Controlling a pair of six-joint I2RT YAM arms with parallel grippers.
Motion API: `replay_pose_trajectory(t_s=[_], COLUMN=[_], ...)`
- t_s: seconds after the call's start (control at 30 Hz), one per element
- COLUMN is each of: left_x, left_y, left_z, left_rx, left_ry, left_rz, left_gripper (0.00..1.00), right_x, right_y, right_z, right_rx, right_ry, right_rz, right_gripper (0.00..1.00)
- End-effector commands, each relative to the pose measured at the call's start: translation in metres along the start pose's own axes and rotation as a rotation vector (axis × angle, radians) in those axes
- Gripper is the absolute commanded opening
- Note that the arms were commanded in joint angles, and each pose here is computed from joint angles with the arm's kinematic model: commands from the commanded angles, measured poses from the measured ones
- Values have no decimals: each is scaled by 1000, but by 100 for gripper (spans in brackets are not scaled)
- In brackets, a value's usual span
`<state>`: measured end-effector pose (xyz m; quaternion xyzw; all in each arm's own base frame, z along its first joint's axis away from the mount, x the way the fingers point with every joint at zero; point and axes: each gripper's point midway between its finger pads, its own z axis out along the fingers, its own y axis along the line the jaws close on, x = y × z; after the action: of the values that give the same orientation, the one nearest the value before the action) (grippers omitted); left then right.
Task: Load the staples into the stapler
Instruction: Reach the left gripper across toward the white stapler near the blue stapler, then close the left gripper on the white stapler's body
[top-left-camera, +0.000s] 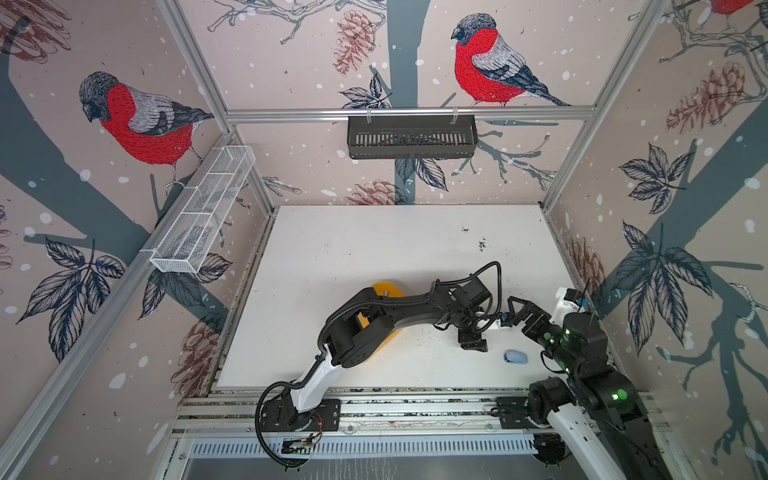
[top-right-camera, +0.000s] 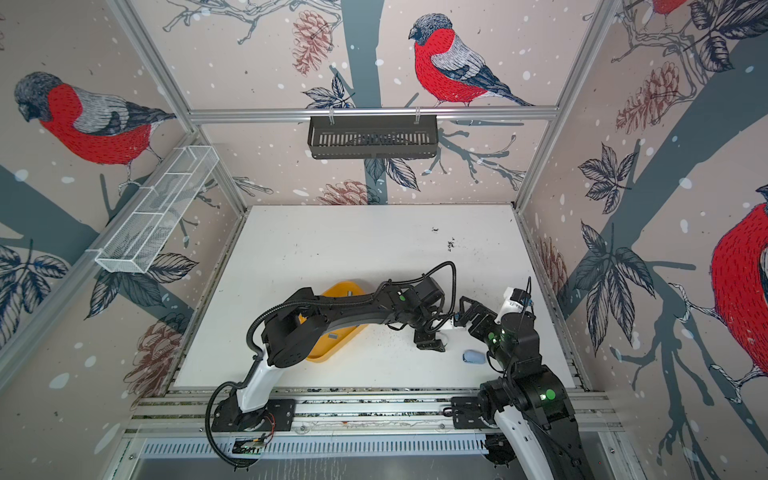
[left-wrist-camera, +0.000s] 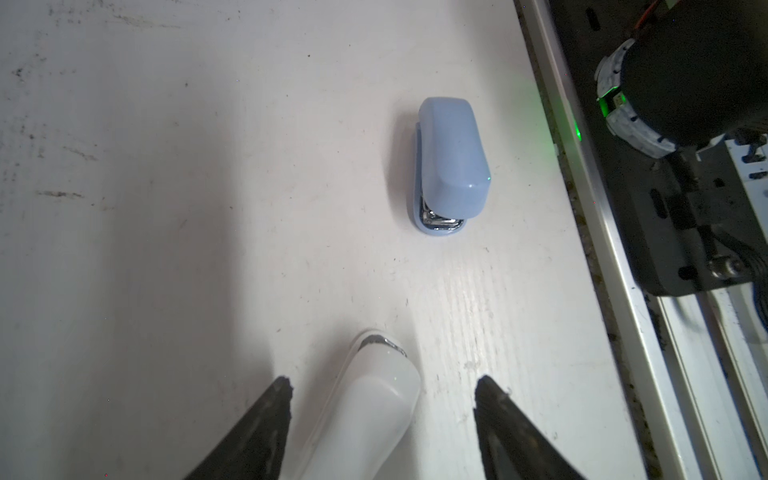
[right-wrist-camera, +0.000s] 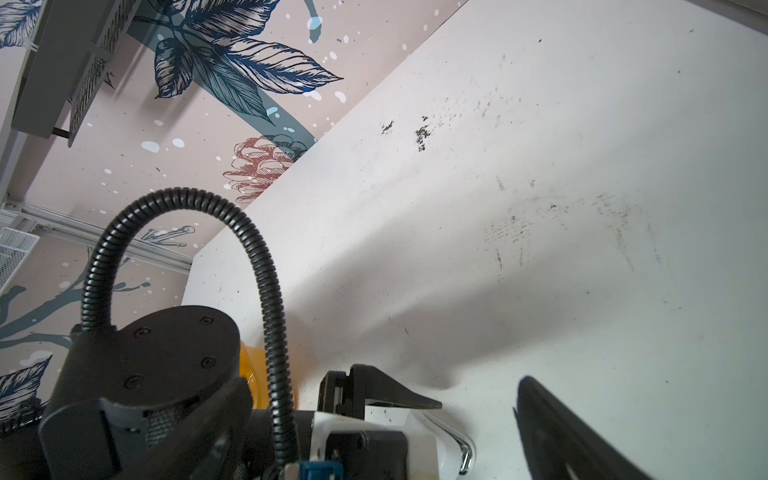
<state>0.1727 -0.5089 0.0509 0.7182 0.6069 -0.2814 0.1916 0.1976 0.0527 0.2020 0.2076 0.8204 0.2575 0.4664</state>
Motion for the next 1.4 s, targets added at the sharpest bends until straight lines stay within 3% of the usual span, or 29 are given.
replay_pose_trajectory(t_s=[0.0, 0.43, 0.6, 0.7, 0.9, 0.97, 1.13, 1.37], left_x=[3, 5, 8, 10, 10, 10, 11, 12], left_y=[-5, -3, -1, 0, 2, 2, 3, 4], left_z=[2, 5, 6, 6, 6, 7, 7, 9], left_rx=[22, -8, -23, -33, -41, -41, -46, -45], left_ry=[15, 37, 50, 58, 58, 58, 62, 65], left_rz=[14, 23, 26, 29, 28, 29, 32, 32], left_gripper=[64, 40, 38, 28, 29, 35, 39, 35], right_x=[-3, -3, -3, -3, -2, -3, -3, -3], right_y=[2, 2, 2, 2, 2, 2, 2, 2], right_z=[0, 0, 0, 0, 0, 0, 0, 0], right_rx=[-9, -12, -13, -12, -16, -15, -17, -18], right_ry=[-17, -16, -18, -17, -16, -18, -19, -20], right_rz=[6, 6, 6, 6, 6, 6, 7, 7], right_gripper=[100, 100, 100, 100, 100, 100, 100, 100])
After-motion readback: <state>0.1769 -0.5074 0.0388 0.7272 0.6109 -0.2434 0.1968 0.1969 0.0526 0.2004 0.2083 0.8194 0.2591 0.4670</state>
